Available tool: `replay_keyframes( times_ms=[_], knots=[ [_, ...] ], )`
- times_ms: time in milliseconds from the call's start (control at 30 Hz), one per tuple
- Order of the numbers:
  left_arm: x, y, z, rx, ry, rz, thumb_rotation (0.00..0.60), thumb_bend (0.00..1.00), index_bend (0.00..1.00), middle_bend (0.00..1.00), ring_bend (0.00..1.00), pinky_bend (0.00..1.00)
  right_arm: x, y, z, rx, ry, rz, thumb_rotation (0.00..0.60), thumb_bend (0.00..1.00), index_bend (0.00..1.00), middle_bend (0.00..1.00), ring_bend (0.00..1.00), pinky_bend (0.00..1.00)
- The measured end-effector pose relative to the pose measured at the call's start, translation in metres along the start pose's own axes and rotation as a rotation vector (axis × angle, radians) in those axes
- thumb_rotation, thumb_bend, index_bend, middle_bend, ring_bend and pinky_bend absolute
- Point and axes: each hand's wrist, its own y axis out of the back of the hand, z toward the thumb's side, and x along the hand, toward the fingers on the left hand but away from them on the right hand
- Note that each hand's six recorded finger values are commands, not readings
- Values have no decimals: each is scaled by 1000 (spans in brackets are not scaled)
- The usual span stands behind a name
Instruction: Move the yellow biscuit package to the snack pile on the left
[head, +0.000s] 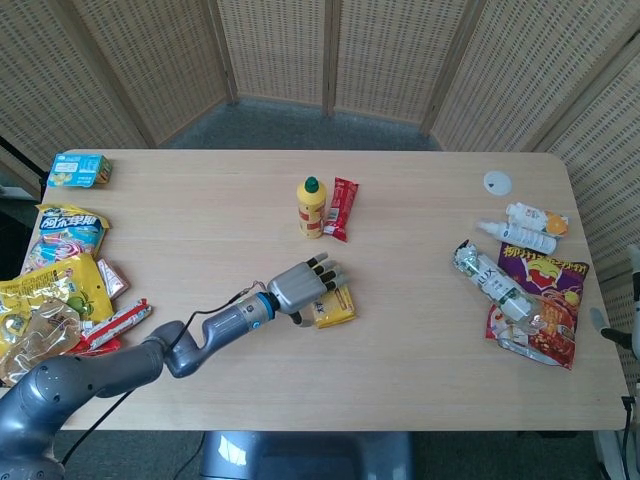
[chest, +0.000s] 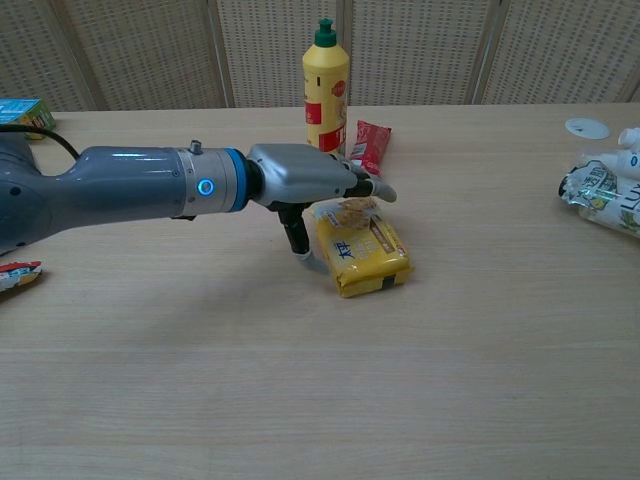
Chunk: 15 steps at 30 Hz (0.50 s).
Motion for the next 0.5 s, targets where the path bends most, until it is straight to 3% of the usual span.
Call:
replay_keyframes(
  times_ms=[500],
  knots=[
    [16,-5,-2,56,16,-51,470,91,0,0,0,0,2,2,-10,3,-23,-10,600,271,0,0,0,0]
  ],
)
